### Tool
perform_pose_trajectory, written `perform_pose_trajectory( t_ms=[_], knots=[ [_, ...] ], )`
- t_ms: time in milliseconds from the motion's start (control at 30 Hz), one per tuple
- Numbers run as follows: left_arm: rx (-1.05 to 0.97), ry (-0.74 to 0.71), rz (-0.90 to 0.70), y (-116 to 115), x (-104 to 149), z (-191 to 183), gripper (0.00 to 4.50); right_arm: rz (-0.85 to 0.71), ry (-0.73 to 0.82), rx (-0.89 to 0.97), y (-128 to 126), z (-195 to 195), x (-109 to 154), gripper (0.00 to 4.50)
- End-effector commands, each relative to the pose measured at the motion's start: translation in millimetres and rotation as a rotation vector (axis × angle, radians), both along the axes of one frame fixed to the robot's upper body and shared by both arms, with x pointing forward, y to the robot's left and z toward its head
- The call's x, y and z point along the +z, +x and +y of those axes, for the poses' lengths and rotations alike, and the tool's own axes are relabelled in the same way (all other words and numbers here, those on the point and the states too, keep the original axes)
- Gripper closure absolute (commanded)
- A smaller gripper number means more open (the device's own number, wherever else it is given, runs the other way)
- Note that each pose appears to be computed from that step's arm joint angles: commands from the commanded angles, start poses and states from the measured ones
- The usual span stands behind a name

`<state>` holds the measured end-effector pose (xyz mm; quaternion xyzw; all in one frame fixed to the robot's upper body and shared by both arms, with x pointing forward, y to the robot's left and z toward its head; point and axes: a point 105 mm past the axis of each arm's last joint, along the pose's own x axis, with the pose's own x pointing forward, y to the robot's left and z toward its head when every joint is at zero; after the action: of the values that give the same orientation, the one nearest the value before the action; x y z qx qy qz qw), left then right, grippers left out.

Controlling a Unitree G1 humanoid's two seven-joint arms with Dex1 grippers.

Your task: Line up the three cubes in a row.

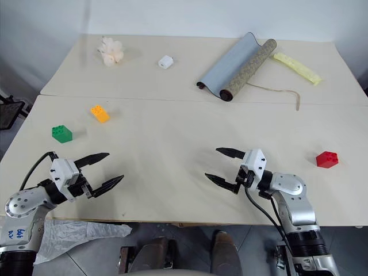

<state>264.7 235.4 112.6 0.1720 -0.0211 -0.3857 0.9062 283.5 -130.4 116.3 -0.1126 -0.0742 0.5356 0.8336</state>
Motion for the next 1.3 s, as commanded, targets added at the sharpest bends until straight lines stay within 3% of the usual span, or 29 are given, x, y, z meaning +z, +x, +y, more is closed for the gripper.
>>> perform_pose_trajectory(
  t_ms=[33,167,333,433,500,667,833,900,1300],
  knots=[
    [0.023,-0.018,-0.05,-3,13,6,0.05,-0.033,0.011,-0.003,-3,-2,6,0.0],
    [0.064,-0.021,-0.071,7,26,-6,0.05,0.008,0.125,-0.04,-9,-12,35,0.0],
    [-0.095,-0.027,-0.03,0,28,-42,0.05,-0.039,0.119,-0.167,-19,-37,50,0.0],
    [-0.405,-0.039,0.034,-6,29,-98,0.05,-0.111,0.106,-0.497,-38,-105,62,0.0],
    [-0.475,-0.075,0.037,-7,33,-113,0.05,-0.128,0.115,-0.641,-51,-132,65,0.0],
    [-0.592,-0.115,0.088,-3,34,-131,0.05,-0.052,0.108,-0.991,-101,-203,35,0.0],
    [-0.635,-0.096,0.142,5,30,-138,0.05,0.054,0.108,-1.175,-132,-234,2,0.0],
    [-0.642,-0.103,0.156,8,30,-138,0.05,0.088,0.14,-1.265,-131,-246,-2,0.0],
    [-0.57,-0.133,0.127,8,27,-134,0.05,0.239,0.06,-1.281,-56,-262,42,0.0]
  ],
)
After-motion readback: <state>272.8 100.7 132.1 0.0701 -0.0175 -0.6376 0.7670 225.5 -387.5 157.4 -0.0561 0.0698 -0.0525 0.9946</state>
